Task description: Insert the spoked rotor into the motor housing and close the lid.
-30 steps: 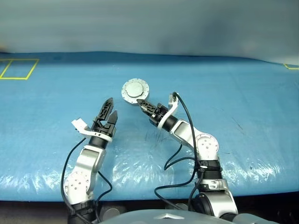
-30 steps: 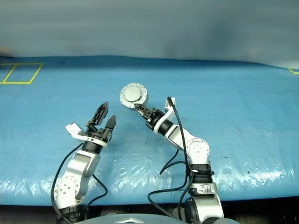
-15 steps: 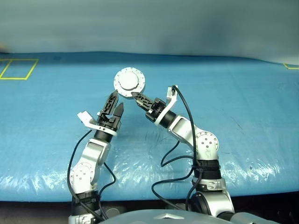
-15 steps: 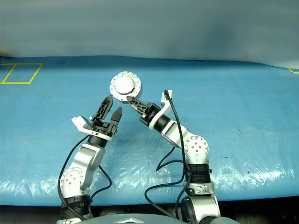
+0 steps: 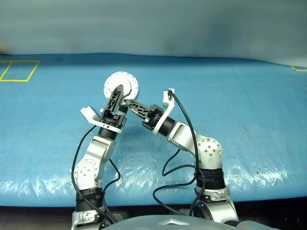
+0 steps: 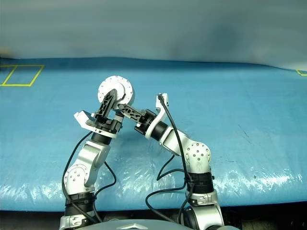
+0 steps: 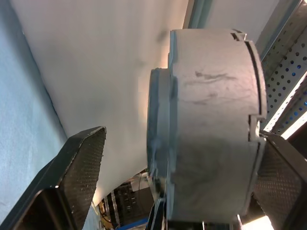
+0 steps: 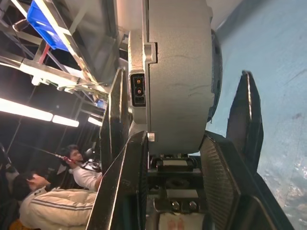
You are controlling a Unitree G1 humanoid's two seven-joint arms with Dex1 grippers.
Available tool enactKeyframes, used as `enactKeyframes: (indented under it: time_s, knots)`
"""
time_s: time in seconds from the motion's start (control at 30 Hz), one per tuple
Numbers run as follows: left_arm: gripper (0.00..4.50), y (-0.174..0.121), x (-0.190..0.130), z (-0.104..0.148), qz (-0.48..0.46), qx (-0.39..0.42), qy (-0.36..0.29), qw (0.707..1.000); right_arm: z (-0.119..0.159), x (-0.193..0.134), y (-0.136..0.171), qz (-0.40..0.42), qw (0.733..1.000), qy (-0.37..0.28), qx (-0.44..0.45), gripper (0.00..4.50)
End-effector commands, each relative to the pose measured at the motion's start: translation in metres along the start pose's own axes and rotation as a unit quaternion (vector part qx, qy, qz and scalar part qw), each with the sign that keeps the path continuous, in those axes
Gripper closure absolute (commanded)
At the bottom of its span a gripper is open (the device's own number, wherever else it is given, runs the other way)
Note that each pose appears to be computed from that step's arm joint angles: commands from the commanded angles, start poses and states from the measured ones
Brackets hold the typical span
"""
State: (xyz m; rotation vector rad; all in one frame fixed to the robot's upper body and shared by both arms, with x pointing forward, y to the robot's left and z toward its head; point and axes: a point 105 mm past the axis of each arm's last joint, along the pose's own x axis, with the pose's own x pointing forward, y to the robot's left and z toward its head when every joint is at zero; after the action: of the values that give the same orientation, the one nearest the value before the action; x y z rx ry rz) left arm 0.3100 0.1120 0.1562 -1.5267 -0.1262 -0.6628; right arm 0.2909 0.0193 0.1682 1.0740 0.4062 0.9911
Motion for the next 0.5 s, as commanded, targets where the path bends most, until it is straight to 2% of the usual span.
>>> enactKeyframes:
  time_s: [0.03, 0.17, 0.37, 0.5]
  knots:
    - [0.93, -0.011, 0.008, -0.003, -0.035, -0.017, -0.012, 0.999, 0.001, 0.001, 0.03, 0.061, 0.998, -0.004, -0.011, 3.26]
    - [2.17, -0.014, 0.008, -0.001, -0.04, -0.012, -0.02, 0.999, -0.001, 0.001, 0.025, 0.05, 0.999, -0.003, -0.009, 3.27]
    - [2.15, -0.012, 0.005, 0.0, -0.032, -0.011, -0.024, 0.999, 0.001, 0.001, 0.02, 0.038, 0.999, -0.006, -0.014, 3.27]
    - [2.15, -0.012, 0.004, 0.002, -0.027, -0.009, -0.028, 0.999, -0.002, 0.001, 0.014, 0.005, 0.995, 0.006, -0.096, 3.27]
